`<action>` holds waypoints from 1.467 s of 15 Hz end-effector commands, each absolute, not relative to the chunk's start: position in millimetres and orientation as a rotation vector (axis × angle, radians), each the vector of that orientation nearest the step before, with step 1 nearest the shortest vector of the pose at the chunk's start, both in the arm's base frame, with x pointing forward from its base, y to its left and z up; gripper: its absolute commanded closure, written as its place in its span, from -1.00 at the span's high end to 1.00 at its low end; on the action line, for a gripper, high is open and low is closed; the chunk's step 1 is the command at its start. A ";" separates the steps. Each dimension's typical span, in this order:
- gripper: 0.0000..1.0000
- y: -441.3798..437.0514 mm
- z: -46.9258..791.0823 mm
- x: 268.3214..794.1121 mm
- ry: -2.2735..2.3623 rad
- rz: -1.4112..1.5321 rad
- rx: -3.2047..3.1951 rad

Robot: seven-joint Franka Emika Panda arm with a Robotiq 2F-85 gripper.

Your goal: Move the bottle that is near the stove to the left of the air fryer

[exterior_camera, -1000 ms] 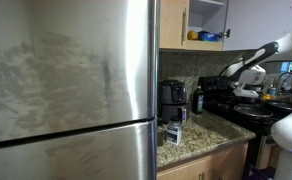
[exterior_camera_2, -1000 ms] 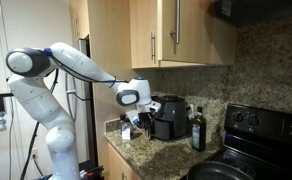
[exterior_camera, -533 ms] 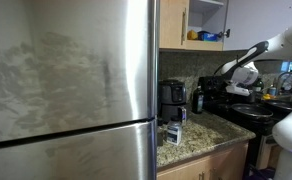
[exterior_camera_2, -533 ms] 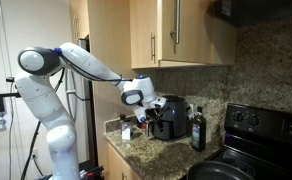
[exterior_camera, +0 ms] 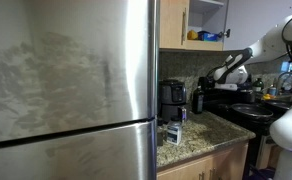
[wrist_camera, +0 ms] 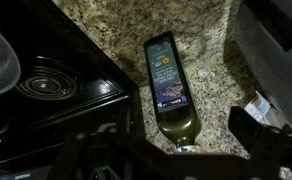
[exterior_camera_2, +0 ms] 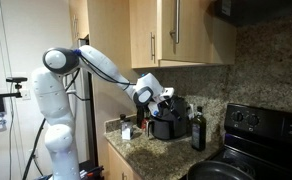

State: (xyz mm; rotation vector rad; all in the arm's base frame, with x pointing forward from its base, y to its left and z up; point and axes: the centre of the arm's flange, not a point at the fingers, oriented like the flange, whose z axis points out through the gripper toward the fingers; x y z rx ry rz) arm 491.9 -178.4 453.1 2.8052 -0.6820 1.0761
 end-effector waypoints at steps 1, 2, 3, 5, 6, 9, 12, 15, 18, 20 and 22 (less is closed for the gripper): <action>1.00 -180.3 453.2 495.6 -0.691 1.077 2.798; 1.00 -181.7 453.1 497.2 -0.694 1.077 2.796; 1.00 -186.7 455.4 508.1 -0.739 1.100 2.748; 1.00 -195.2 469.1 527.9 -0.796 1.282 2.645; 1.00 -197.6 476.4 534.5 -0.817 1.344 2.616; 1.00 -201.1 485.5 555.0 -0.854 1.457 2.519; 1.00 -218.3 488.1 538.2 -0.853 1.440 2.567; 1.00 -215.8 487.3 539.1 -0.849 1.439 2.572; 1.00 -215.3 475.5 562.4 -0.816 1.385 2.579; 1.00 -210.1 470.1 573.8 -0.776 1.380 2.593; 1.00 -202.2 467.9 586.0 -0.747 1.390 2.602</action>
